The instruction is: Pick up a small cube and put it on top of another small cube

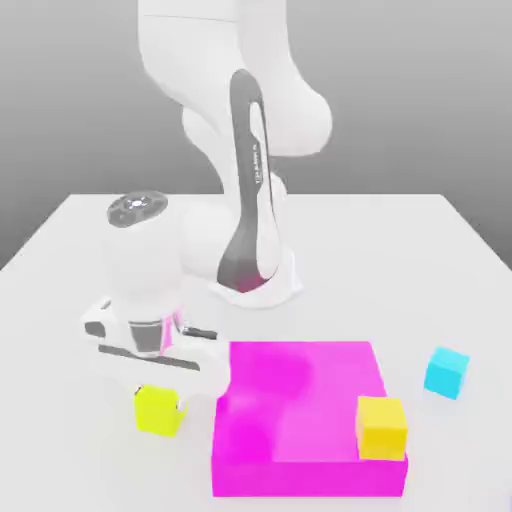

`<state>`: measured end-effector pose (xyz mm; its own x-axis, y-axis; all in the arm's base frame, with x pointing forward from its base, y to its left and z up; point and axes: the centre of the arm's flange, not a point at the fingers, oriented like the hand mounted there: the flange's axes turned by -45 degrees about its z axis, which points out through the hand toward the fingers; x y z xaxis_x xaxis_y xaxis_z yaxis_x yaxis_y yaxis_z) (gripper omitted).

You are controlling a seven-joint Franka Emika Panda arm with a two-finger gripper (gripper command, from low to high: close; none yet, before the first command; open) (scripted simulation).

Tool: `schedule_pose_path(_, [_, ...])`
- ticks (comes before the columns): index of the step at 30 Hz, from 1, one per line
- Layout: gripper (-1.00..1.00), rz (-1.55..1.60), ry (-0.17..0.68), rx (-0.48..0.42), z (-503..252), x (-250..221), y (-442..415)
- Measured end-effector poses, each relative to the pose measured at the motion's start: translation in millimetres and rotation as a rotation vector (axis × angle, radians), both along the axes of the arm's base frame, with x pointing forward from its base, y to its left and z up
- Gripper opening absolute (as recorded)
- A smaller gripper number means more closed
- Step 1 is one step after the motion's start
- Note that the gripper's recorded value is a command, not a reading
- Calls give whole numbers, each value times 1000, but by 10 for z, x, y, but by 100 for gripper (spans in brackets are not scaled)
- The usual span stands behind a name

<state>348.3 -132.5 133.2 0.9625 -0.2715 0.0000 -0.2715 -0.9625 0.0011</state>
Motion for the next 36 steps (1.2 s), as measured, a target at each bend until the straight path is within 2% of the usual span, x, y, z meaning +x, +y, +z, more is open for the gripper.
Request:
schedule_pose_path(8, [-100,-2,-7,1,617,28,-6])
schedule_pose_path(12, [-100,43,-96,11,1000,500,37])
schedule_pose_path(17, [-100,421,-127,16,1266,1260,977])
schedule_pose_path(23, [-100,845,-155,32,1550,1830,2213])
schedule_pose_path(30, [-100,1427,-66,24,1385,1696,3940])
schedule_pose_path(34, [-100,1637,-3,5,684,1520,4496])
schedule_pose_path(35, [100,1646,-1,4,589,1507,4517])
schedule_pose_path(36, [100,1646,-1,4,589,1507,4517])
